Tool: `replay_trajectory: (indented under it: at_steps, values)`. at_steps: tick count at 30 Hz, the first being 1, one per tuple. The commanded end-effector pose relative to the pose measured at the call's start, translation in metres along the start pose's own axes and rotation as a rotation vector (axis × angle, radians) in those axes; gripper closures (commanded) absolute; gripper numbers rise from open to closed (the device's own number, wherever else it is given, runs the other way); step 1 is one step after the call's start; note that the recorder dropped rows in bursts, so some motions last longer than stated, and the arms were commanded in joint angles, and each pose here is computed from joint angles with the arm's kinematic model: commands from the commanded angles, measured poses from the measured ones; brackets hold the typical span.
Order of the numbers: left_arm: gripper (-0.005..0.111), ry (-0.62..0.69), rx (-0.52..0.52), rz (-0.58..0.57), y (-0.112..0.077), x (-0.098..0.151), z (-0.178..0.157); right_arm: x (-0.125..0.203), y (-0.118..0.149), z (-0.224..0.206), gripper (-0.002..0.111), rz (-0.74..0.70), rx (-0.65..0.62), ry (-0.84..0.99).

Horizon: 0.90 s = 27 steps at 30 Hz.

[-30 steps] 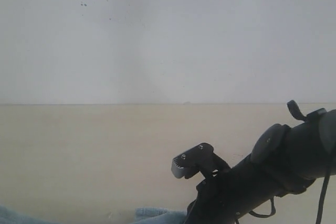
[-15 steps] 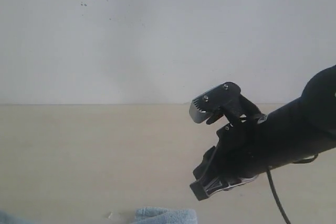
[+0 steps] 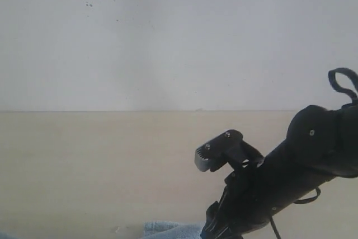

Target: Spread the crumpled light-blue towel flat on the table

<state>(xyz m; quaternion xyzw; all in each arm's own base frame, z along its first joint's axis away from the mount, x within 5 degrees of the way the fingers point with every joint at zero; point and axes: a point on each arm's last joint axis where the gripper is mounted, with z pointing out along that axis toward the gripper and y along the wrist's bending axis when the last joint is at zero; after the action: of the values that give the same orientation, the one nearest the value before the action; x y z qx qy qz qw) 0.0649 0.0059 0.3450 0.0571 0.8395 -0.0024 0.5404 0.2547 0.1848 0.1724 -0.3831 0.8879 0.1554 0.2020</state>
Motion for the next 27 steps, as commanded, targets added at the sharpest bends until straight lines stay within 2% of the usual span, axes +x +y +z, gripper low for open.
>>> replay_trajectory:
  at_steps: [1, 5, 11, 13, 14, 15, 16, 17, 20, 22, 24, 27]
  values:
    - [0.103, -0.029, 0.008, -0.005, 0.001, -0.003, -0.003, -0.001, 0.011, 0.017, 0.049, -0.065, -0.029, 0.003]
    - [0.103, -0.029, 0.008, -0.005, 0.001, -0.003, -0.003, -0.001, 0.023, 0.033, 0.049, -0.122, -0.024, 0.007]
    - [0.103, -0.029, 0.008, 0.007, 0.001, -0.003, -0.003, 0.002, 0.023, 0.058, 0.049, -0.131, -0.004, 0.034]
    - [0.103, -0.029, 0.008, 0.019, 0.001, -0.003, -0.003, 0.002, 0.023, 0.064, 0.060, -0.129, -0.021, 0.058]
    - [0.103, -0.029, 0.008, 0.023, 0.001, -0.003, -0.003, 0.003, 0.024, 0.065, 0.077, -0.131, -0.021, 0.059]
    - [0.103, -0.029, 0.008, 0.023, 0.001, -0.003, -0.003, 0.002, 0.024, 0.065, 0.087, -0.131, -0.018, 0.056]
    - [0.103, -0.029, 0.008, 0.023, 0.001, -0.003, -0.003, 0.000, 0.023, 0.062, 0.103, -0.130, -0.005, 0.036]
    - [0.103, -0.029, 0.008, 0.023, 0.001, -0.003, -0.003, -0.002, 0.022, 0.061, 0.109, -0.119, 0.006, 0.021]
    - [0.103, -0.022, 0.020, 0.012, 0.000, -0.002, -0.003, -0.012, 0.021, 0.042, 0.102, -0.115, 0.027, -0.044]
    - [0.103, -0.011, 0.040, -0.004, -0.002, -0.001, -0.003, -0.017, 0.019, 0.018, 0.102, -0.115, 0.030, -0.070]
    - [0.103, 0.001, 0.108, -0.016, -0.008, 0.000, -0.004, -0.018, 0.011, -0.006, 0.102, -0.127, 0.072, -0.074]
    - [0.103, 0.010, 0.317, 0.003, -0.027, 0.000, -0.007, -0.013, -0.008, -0.053, 0.102, -0.108, 0.202, -0.059]
